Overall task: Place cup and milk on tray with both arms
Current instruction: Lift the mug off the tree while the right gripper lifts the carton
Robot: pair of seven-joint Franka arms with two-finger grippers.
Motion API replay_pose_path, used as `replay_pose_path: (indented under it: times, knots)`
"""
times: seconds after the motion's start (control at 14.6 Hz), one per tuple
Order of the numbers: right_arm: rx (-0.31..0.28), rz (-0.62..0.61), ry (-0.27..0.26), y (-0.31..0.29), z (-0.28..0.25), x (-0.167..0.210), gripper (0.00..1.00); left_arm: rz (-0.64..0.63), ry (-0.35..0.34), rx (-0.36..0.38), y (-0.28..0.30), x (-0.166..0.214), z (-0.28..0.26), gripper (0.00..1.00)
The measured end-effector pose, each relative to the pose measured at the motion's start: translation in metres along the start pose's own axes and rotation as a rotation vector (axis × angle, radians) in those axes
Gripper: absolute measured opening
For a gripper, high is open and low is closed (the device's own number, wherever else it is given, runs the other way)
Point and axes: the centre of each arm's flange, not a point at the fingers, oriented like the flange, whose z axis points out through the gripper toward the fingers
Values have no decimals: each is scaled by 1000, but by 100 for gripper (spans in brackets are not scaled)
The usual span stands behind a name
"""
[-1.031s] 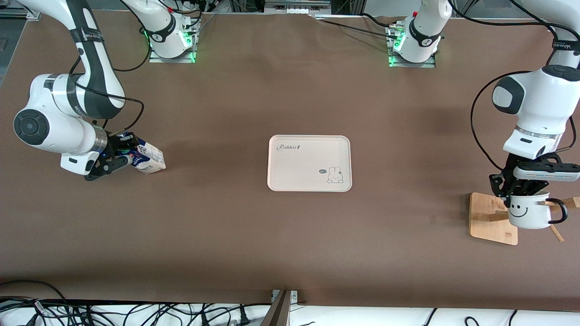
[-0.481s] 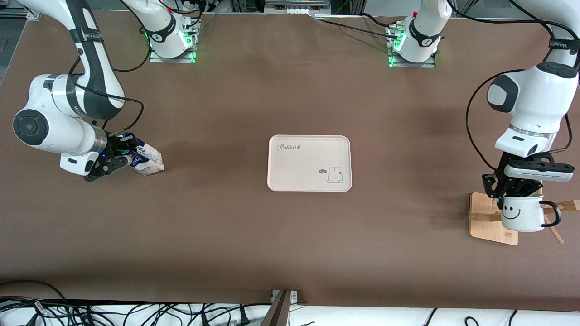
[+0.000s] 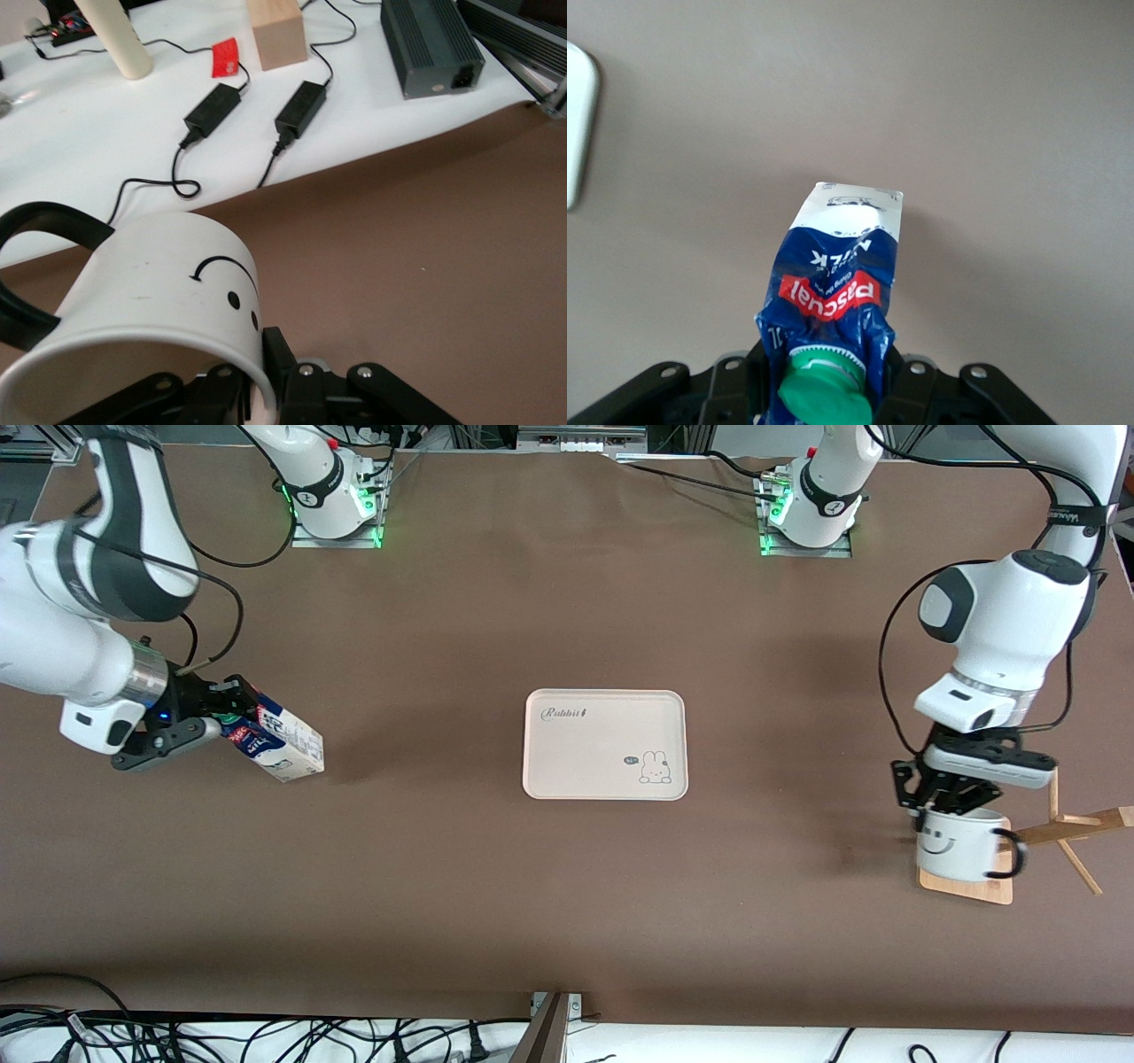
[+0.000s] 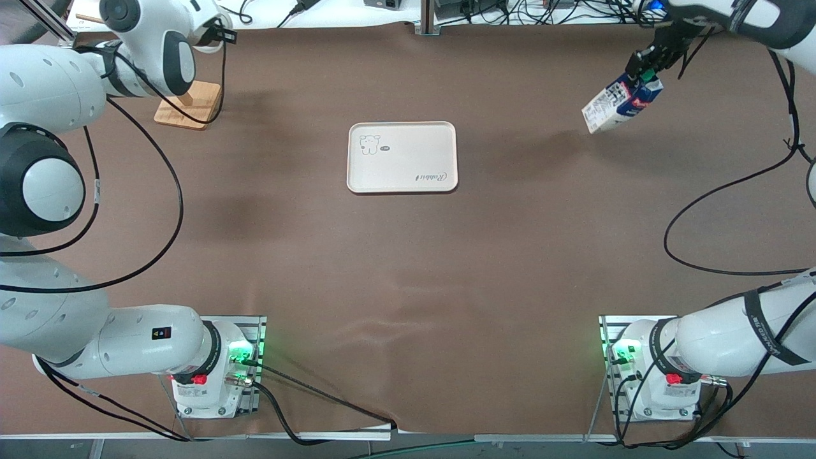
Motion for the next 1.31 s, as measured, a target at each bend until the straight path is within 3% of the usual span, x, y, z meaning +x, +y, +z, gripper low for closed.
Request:
replay_pose_path:
  times: [0.41,0.62,0.82,1.03,1.31]
  knots:
    - [9,90,26,-102,-21,37,41,124,-315,-159,83,39,-14,8]
    - [-8,127,8,-159,-10,44,41,188,-392,-222,139,37,-8,8]
    - [-14,184,-3,-197,-2,46,41,173,-467,-256,185,20,14,8]
    - [-17,245,-2,-227,2,46,41,168,-522,-265,189,13,25,8]
    - [-18,343,12,-269,9,45,41,112,-617,-298,186,32,3,8]
